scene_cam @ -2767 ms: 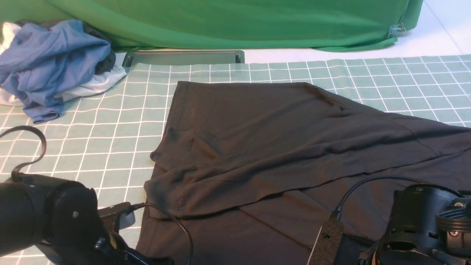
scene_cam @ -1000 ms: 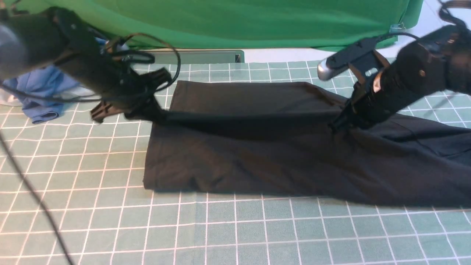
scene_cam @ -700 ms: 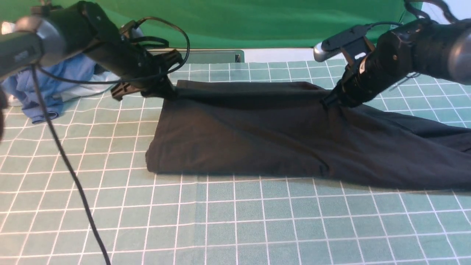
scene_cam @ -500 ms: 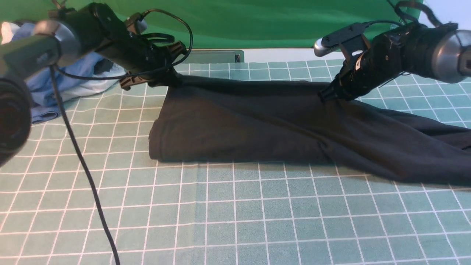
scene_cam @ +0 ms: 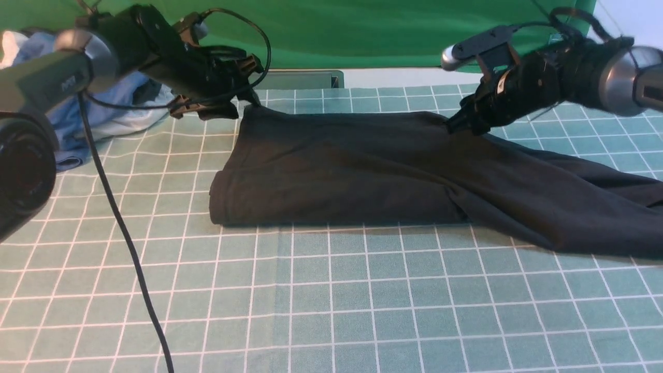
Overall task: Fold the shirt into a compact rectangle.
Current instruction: 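Fold the black garment in half by bringing its near edge over to the far edge, then pull the folded dark garment lengthwise by its ends to straighten it flat on the table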
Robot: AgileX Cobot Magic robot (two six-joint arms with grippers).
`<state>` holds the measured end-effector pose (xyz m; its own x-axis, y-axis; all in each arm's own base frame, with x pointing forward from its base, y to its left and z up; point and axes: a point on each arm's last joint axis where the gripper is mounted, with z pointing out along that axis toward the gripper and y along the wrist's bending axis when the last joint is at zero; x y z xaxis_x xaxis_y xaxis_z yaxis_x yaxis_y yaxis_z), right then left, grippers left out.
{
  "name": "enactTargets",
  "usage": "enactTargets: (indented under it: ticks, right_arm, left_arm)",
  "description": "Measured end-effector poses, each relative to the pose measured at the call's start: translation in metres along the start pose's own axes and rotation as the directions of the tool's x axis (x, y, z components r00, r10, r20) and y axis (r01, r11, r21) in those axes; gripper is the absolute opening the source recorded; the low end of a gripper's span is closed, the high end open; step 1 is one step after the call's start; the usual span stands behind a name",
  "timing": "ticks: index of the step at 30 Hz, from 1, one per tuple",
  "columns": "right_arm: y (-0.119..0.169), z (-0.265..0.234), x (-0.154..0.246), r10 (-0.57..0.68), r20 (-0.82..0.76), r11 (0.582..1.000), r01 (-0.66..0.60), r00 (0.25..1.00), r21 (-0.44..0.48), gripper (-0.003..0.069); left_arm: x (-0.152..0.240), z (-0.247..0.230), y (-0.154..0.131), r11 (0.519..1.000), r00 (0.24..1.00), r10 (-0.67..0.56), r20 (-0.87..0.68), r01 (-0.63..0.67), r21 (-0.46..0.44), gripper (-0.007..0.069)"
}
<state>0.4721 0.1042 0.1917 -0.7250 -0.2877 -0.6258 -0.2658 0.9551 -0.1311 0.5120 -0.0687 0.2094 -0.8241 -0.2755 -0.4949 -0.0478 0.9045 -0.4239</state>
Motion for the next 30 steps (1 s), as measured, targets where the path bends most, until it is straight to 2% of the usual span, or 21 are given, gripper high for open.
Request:
enactTargets:
  ticks: [3,4,5,7,9,13,16,20,22,25,30]
  right_arm:
    - [-0.005,-0.021,-0.011,-0.015,-0.053,1.000,0.016,0.999,0.013,0.0274]
    - [-0.009,-0.042,-0.024,-0.036,-0.083,0.999,0.038,0.996,0.022,0.0175]
    - [-0.009,-0.044,-0.023,-0.035,-0.093,0.999,0.037,0.995,0.022,0.0162]
    - [-0.015,-0.073,-0.038,-0.042,-0.131,0.998,0.047,0.990,0.033,0.0059]
    - [-0.019,-0.091,-0.044,-0.032,-0.169,0.998,0.039,0.985,0.041,0.0031]
    - [-0.026,-0.109,-0.046,-0.008,-0.240,0.999,0.020,0.971,0.047,0.0027]
    - [-0.023,-0.127,-0.040,0.031,-0.267,0.999,-0.034,0.963,-0.009,0.0027]
    - [-0.017,-0.157,-0.013,0.026,-0.313,0.996,-0.051,0.949,-0.072,0.0027]
    - [-0.021,-0.172,0.013,0.044,-0.365,0.994,-0.077,0.930,-0.077,0.0027]
    - [-0.042,-0.192,0.045,0.112,-0.386,0.991,-0.134,0.916,-0.031,0.0027]
    - [-0.079,-0.173,0.081,0.223,-0.404,0.973,-0.225,0.887,0.043,0.0031]
  left_arm:
    - [-0.009,-0.021,-0.011,0.999,0.999,0.043,-0.027,-0.043,0.005,0.0454]
    - [-0.013,-0.038,-0.019,0.997,0.996,0.074,-0.057,-0.073,0.008,0.0479]
    - [-0.015,-0.040,-0.020,0.997,0.996,0.077,-0.050,-0.076,0.008,0.0480]
    - [-0.019,-0.057,-0.028,0.995,0.991,0.104,-0.083,-0.104,0.013,0.0487]
    - [-0.019,-0.065,-0.031,0.993,0.987,0.114,-0.113,-0.113,0.017,0.0478]
    - [-0.013,-0.069,-0.030,0.993,0.973,0.119,-0.196,-0.119,0.011,0.0407]
    - [-0.007,-0.070,-0.030,0.994,0.965,0.109,-0.237,-0.110,0.010,0.0231]
    - [0.011,-0.082,-0.026,0.995,0.952,0.096,-0.292,-0.101,-0.001,0.0052]
    - [0.029,-0.093,-0.020,0.994,0.936,0.088,-0.341,-0.105,-0.033,0.0020]
    - [0.052,-0.114,-0.016,0.993,0.919,0.072,-0.388,-0.103,-0.058,0.0013]
    - [0.079,-0.116,-0.006,0.993,0.891,0.042,-0.451,-0.087,-0.078,0.0015]
